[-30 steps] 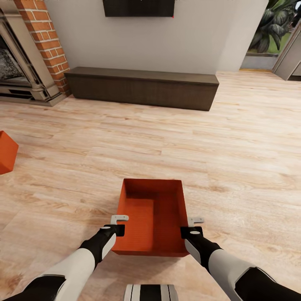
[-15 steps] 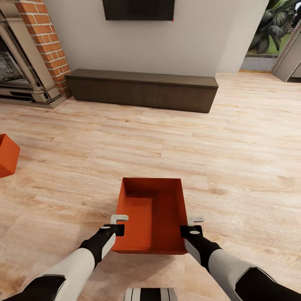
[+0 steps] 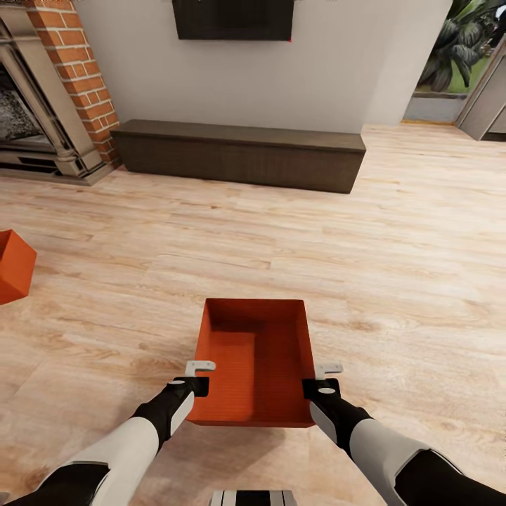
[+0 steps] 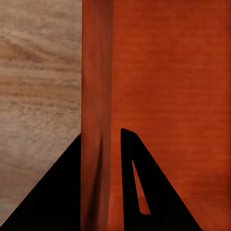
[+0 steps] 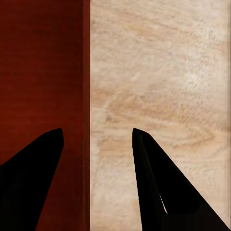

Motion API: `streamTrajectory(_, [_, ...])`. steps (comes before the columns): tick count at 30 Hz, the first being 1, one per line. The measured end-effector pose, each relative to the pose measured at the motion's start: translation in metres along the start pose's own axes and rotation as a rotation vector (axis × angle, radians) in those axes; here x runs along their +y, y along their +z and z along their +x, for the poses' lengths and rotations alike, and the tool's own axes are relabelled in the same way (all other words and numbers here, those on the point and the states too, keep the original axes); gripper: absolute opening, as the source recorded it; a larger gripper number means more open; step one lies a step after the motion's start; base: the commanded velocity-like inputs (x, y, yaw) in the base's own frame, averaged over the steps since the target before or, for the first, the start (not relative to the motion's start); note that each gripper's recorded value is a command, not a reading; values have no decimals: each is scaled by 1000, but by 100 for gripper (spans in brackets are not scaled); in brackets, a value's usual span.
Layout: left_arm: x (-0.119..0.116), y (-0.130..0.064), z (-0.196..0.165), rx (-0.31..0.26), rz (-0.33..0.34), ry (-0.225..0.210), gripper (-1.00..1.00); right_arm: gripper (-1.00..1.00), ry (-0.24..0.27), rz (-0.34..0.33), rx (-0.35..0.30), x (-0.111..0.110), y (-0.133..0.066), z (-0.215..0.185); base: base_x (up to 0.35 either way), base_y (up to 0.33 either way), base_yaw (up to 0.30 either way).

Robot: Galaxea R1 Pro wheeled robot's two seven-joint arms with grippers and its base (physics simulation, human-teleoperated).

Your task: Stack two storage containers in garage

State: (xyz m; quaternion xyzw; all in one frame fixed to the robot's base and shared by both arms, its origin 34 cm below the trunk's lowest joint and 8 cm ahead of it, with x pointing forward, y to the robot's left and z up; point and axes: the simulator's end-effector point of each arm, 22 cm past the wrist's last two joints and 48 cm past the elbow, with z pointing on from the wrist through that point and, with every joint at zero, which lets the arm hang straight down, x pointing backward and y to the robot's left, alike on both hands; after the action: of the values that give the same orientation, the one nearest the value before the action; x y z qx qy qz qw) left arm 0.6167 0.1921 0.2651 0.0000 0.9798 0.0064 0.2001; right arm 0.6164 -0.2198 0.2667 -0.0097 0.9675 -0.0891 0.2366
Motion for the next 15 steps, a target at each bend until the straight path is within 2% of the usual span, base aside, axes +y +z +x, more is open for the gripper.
streamTrajectory(15, [0, -27, -19, 0, 1, -1, -100, -100, 0, -1, 0, -6, -25, -21, 0, 0, 0])
